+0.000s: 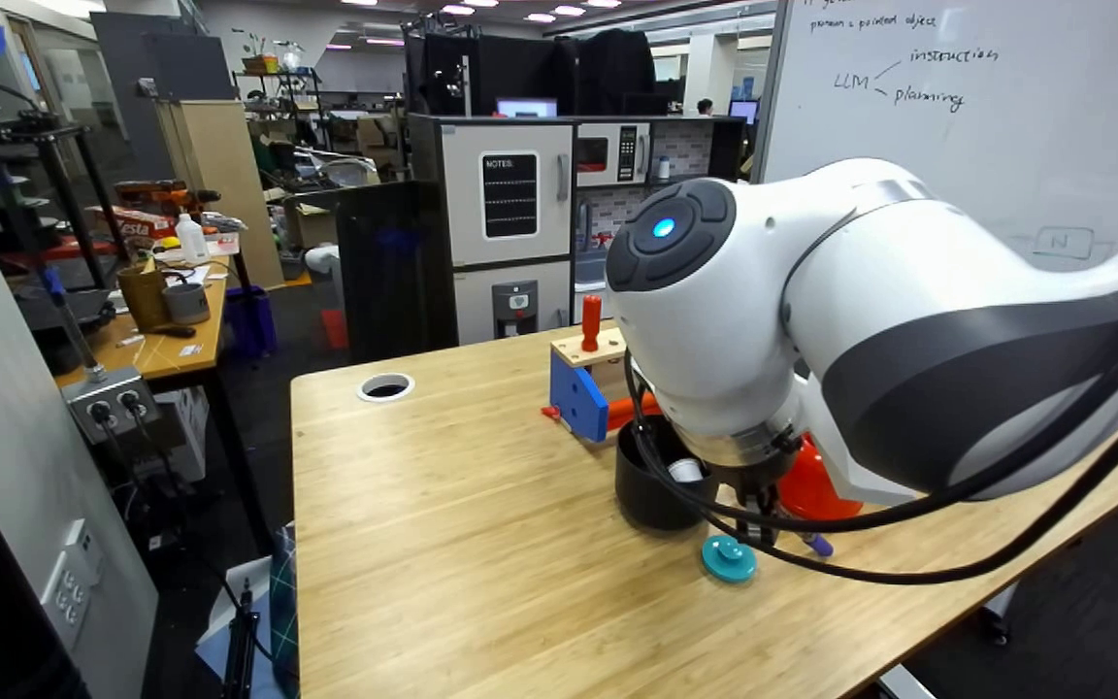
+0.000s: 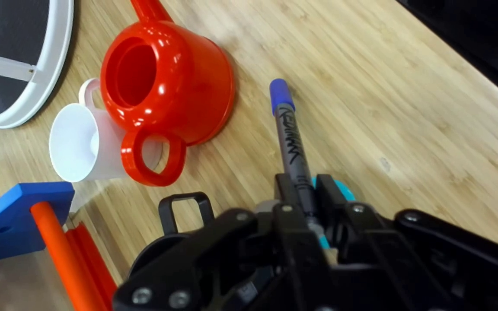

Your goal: Put the marker in the kettle on the table

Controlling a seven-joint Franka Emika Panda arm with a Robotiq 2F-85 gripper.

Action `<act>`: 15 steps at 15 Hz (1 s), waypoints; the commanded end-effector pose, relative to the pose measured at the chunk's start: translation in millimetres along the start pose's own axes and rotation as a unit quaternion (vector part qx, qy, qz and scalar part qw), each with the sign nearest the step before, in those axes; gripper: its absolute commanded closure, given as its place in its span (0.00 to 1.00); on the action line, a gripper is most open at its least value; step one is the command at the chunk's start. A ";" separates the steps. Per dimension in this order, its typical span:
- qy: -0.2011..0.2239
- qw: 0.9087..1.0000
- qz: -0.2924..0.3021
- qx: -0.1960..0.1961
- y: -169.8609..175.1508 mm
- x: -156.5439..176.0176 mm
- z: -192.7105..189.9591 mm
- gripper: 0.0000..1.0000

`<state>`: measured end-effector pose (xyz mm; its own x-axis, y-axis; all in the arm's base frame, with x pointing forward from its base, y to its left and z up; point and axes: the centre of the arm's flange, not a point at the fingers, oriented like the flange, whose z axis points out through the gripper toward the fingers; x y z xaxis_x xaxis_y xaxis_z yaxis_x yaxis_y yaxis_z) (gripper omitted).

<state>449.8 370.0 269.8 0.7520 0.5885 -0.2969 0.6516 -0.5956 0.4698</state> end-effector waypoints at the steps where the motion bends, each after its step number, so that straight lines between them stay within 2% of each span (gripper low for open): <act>1: -0.007 1.000 0.001 -0.022 -1.5 5.2 0.2 0.96; 3: -0.007 1.000 -0.001 -0.025 -3.0 5.8 1.5 0.96; 7: -0.016 1.000 -0.008 -0.008 -10.3 5.3 2.5 0.96; 14: -0.043 0.999 -0.004 -0.025 -18.0 3.4 16.8 0.96; 15: -0.051 0.998 0.002 -0.025 -18.2 4.3 19.8 0.61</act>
<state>438.3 371.1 252.2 0.7405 0.5662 -0.3621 0.6676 -0.5576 0.4933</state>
